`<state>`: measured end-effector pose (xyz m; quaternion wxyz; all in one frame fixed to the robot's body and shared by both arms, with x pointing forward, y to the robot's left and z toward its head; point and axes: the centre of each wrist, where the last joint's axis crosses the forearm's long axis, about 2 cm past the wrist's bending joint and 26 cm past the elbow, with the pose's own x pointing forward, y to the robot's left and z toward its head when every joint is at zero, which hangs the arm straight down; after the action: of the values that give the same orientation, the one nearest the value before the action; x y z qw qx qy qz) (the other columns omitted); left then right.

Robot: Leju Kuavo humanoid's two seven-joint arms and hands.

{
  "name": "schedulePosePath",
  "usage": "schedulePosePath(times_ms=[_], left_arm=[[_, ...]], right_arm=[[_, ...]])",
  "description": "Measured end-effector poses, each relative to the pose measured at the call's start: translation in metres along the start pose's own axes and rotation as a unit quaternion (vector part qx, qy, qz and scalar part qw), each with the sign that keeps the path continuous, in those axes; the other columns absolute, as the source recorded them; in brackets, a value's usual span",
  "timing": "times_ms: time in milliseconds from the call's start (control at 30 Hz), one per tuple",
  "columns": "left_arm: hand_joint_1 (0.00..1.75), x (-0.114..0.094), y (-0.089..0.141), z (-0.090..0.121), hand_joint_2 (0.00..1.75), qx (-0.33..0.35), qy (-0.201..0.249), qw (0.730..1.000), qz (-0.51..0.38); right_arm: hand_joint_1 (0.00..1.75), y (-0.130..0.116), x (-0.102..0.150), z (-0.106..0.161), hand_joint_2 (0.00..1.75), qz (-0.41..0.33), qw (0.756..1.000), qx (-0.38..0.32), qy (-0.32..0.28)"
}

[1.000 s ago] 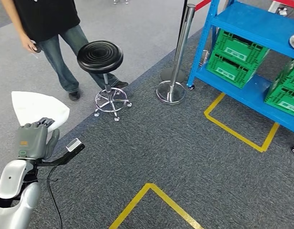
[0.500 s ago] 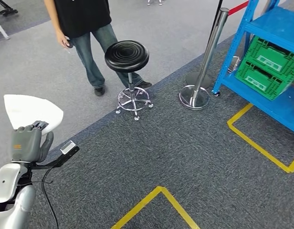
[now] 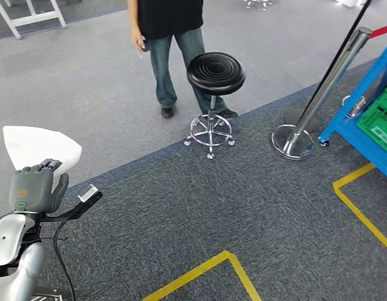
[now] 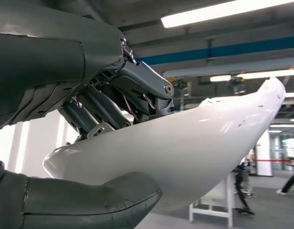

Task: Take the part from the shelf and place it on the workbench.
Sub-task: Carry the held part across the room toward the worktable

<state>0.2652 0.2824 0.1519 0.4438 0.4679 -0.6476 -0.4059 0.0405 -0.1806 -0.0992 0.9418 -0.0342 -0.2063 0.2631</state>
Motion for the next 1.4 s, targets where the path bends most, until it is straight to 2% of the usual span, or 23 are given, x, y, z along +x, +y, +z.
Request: schedulePosePath(times_ms=[1400], left_arm=[[1.75, -0.0035, 0.0007, 0.0006, 1.75, 0.003, 0.011, 1.0, 0.0]], right_arm=[[0.0, 0.0019, 0.0011, 0.0004, 0.0, 0.014, 1.0, 0.005, -0.003]])
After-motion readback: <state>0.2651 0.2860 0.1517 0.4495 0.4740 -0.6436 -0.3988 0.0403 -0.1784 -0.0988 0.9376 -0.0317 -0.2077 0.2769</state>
